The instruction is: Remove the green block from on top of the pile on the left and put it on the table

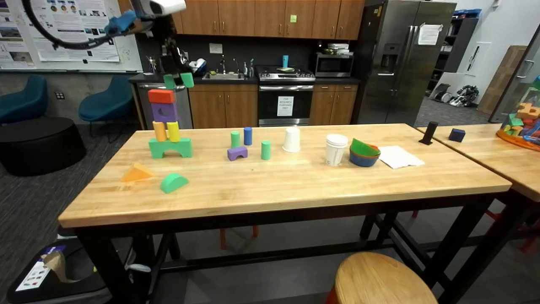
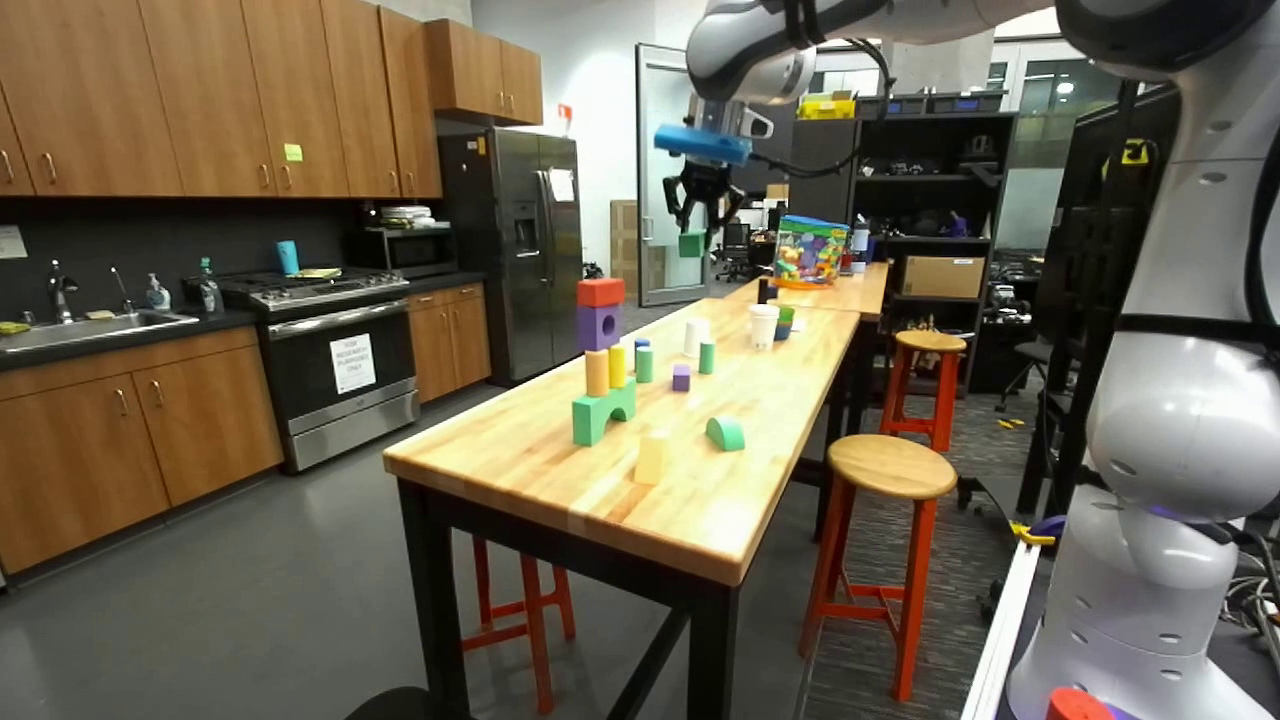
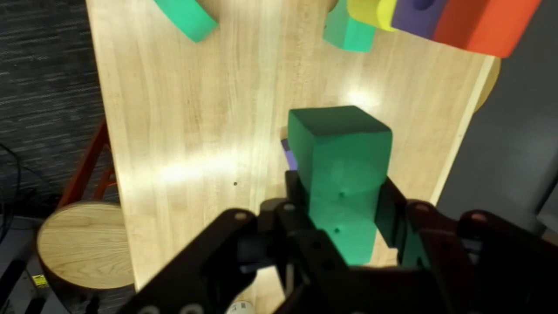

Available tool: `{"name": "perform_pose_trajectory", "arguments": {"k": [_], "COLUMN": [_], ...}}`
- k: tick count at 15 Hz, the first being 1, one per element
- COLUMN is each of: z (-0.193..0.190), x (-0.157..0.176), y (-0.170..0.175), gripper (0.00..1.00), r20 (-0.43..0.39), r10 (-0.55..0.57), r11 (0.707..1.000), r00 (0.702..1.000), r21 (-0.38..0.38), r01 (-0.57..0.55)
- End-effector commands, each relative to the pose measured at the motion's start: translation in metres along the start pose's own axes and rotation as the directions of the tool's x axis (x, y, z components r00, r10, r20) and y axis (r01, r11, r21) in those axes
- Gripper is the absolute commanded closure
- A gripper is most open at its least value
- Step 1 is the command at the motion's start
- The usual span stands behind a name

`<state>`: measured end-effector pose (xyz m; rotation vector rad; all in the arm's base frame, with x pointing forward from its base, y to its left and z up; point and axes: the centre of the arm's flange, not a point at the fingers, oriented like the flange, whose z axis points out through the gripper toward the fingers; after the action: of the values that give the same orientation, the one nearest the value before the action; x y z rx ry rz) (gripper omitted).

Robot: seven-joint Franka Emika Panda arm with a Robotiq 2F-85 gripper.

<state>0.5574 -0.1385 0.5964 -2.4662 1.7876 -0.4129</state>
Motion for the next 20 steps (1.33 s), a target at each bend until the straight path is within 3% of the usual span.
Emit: {"name": "perform_pose_trajectory", "arguments": {"k": [1, 6, 12, 15, 20], "z": [0.060, 0.139, 0.164, 0.169, 0.187], "x": [-0.028, -0.074, -0.105, -0.103, -0.079], "y": [0.052, 0.061, 0.066, 0.069, 0.079], "gripper": [0.84, 0.84, 0.84, 0.84, 0.84], "r20": [0.023, 0.072, 0.094, 0.096, 0.079], "r10": [-0.041, -0.126, -0.233, -0.271, -0.163], "r11": [0.999, 0.990, 0.972, 0.962, 0.986], "r00": [0.999, 0.989, 0.968, 0.958, 0.983], "r21": [-0.013, -0.051, -0.020, -0.012, -0.028], "r01": [0.041, 0.130, 0.236, 0.274, 0.166]}}
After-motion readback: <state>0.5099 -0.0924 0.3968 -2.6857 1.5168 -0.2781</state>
